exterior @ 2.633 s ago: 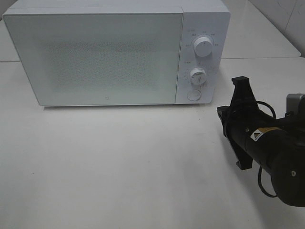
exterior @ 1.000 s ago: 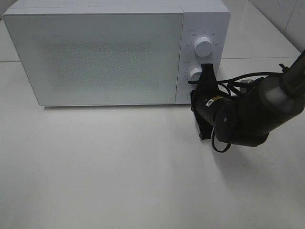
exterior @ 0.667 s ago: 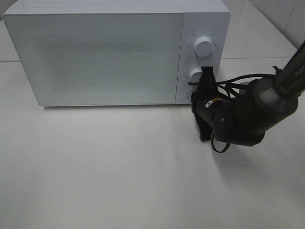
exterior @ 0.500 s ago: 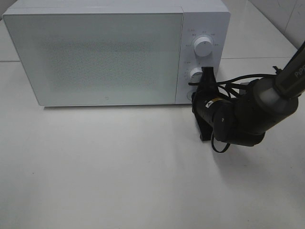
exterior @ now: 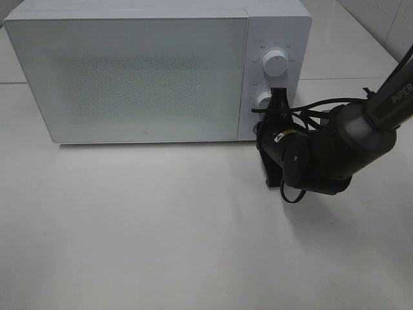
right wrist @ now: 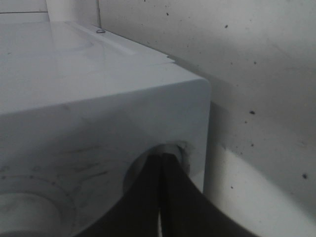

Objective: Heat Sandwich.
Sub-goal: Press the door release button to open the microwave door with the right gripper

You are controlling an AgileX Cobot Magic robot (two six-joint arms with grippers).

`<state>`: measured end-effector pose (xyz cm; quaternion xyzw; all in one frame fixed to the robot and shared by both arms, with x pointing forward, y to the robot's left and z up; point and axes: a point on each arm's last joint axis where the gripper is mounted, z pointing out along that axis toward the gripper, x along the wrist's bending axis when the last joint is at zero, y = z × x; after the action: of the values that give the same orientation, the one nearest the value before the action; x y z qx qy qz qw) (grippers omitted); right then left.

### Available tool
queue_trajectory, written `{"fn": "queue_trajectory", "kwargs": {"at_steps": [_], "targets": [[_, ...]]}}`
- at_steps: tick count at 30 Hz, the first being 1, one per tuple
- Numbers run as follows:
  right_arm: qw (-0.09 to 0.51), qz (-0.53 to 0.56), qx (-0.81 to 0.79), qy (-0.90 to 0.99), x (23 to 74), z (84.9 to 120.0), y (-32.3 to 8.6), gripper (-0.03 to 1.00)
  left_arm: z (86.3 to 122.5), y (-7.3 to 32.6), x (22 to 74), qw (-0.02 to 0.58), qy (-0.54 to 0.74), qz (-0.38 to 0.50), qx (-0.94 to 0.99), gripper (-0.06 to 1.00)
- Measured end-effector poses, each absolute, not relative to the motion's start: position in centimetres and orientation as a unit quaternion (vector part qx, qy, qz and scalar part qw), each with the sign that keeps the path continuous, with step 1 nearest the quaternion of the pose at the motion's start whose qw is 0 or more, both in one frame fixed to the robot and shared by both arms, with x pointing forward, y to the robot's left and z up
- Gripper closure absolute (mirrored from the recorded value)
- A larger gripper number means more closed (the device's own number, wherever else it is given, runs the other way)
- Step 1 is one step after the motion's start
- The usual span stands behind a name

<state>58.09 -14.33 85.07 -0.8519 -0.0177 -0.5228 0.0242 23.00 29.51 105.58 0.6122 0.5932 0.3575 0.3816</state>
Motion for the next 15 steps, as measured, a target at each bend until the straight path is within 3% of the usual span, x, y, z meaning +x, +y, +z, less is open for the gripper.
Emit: {"fn": "queue_trajectory", "kwargs": {"at_steps": [15], "targets": [[0.015, -0.55, -0.835, 0.014, 59.0, 84.1, -13.3, 0.96, 105.6, 29.5, 23.0, 0.382, 0.593, 0.357, 0.612, -0.03]]}}
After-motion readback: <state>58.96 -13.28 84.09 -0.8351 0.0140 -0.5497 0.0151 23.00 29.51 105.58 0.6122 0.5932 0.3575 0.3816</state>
